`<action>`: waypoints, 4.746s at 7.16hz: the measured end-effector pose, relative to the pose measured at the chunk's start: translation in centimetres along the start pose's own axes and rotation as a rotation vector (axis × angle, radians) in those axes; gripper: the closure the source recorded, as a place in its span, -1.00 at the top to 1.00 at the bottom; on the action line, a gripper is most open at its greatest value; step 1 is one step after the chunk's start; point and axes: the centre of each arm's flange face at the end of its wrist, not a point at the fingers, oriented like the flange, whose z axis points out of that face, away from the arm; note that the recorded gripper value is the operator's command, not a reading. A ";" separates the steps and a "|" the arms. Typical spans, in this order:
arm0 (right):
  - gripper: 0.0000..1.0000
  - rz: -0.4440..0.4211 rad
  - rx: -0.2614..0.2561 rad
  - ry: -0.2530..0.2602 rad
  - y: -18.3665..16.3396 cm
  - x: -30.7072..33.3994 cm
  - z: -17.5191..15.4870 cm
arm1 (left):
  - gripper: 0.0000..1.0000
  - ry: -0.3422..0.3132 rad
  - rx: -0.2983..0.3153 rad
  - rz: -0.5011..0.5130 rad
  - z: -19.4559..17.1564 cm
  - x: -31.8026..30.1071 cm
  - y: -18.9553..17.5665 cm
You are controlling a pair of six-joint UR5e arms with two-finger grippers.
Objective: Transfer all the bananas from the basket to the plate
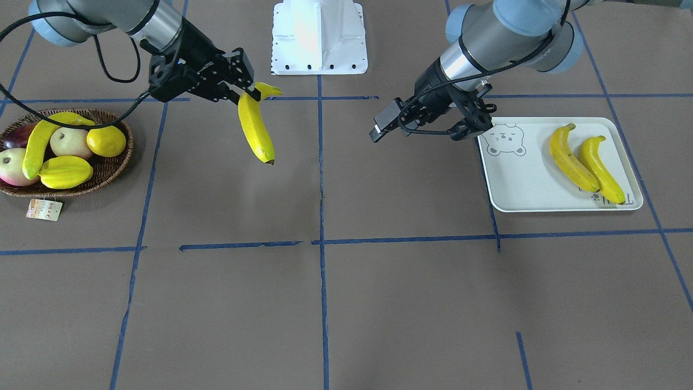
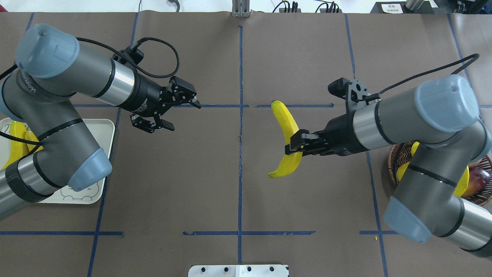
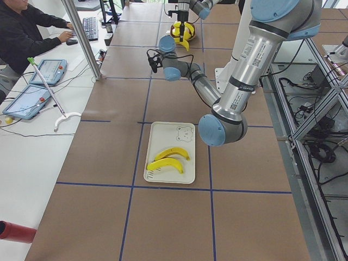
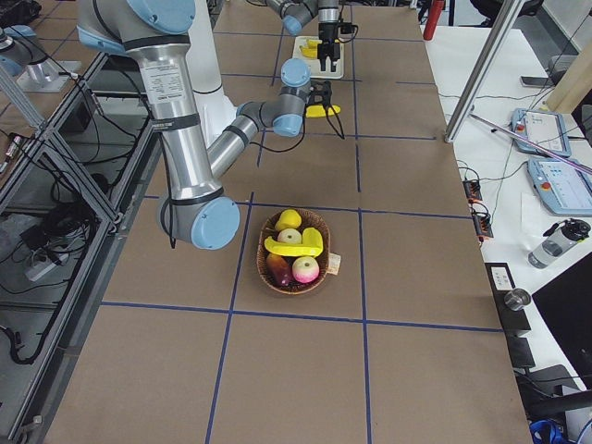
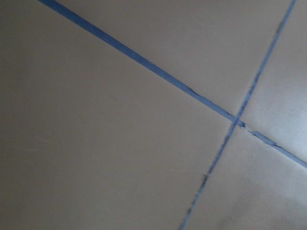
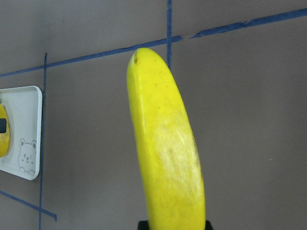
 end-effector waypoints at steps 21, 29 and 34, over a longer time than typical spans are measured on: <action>1.00 -0.024 0.035 -0.008 5.5 -8.8 2.5 | -1.00 0.007 -0.011 0.083 6.5 2.6 6.0; 1.00 0.039 0.103 0.122 3.1 0.3 -1.2 | -0.99 -0.446 0.231 0.198 -4.3 -27.3 -13.2; 1.00 -0.029 0.121 0.290 -0.4 10.9 -5.6 | 1.00 -0.508 0.275 0.243 -5.9 -32.2 -13.8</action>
